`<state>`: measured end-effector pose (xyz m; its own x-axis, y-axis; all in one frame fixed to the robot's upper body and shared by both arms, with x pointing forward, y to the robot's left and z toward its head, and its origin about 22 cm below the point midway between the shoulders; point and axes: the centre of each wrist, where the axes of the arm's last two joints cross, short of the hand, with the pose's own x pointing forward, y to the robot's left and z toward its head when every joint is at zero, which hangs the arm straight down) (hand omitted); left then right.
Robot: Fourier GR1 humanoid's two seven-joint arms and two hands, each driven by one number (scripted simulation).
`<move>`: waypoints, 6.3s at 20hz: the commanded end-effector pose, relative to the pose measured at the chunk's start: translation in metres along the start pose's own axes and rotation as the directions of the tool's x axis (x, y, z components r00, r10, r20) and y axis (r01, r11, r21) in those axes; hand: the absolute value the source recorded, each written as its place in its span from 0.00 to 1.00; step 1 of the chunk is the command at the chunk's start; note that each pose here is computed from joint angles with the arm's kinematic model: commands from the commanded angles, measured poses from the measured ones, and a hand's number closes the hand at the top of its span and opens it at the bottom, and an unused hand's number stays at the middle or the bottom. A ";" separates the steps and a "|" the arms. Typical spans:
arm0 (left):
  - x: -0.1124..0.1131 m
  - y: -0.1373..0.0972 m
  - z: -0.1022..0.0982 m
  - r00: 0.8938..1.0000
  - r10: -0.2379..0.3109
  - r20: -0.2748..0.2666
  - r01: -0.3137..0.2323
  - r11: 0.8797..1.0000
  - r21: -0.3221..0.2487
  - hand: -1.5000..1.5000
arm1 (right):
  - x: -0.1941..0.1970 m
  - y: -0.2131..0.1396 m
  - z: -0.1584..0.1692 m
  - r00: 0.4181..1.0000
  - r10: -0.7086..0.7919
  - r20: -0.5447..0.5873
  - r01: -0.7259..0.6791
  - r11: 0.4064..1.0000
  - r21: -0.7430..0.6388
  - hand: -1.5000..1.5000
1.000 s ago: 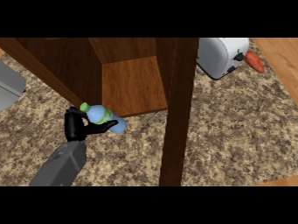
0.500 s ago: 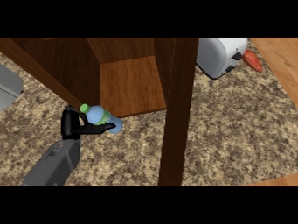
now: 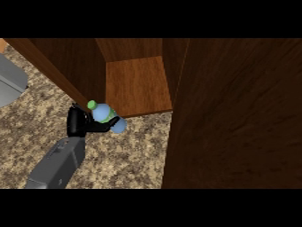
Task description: Pick up the bottled water, place it into the cabinet and close the cabinet
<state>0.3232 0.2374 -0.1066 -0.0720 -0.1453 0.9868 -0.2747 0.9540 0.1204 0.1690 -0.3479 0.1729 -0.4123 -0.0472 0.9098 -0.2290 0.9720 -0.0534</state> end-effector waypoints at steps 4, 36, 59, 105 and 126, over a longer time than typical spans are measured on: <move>0.084 -0.114 -0.033 0.947 0.282 0.150 -0.246 0.943 -0.223 1.00 | 0.004 -0.003 0.004 1.000 0.029 -0.001 -0.029 1.000 0.005 0.00; 0.005 -0.048 0.045 0.843 0.527 -0.105 -0.496 0.688 -0.530 0.00 | 0.050 0.054 0.023 0.991 0.125 -0.049 -0.112 0.972 0.207 1.00; 0.064 0.144 0.080 0.909 0.401 0.109 -0.302 0.818 -0.490 0.00 | 0.034 0.151 -0.009 0.980 -0.156 -0.121 0.195 0.858 0.475 1.00; 0.183 0.202 0.114 0.921 0.369 0.127 -0.271 0.839 -0.472 0.00 | -0.069 0.278 -0.237 0.899 -0.224 -0.377 0.404 0.758 0.512 1.00; 0.189 0.186 0.115 0.911 0.392 0.127 -0.281 0.817 -0.504 0.00 | -0.094 0.215 -0.269 0.975 -0.093 -0.201 0.144 0.956 0.256 0.00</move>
<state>0.1459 0.3591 0.0887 -0.2894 0.2074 0.9345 0.2695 0.9544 -0.1283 0.3554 -0.0157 0.1850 -0.1472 -0.1362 0.9797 -0.7329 0.6801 -0.0156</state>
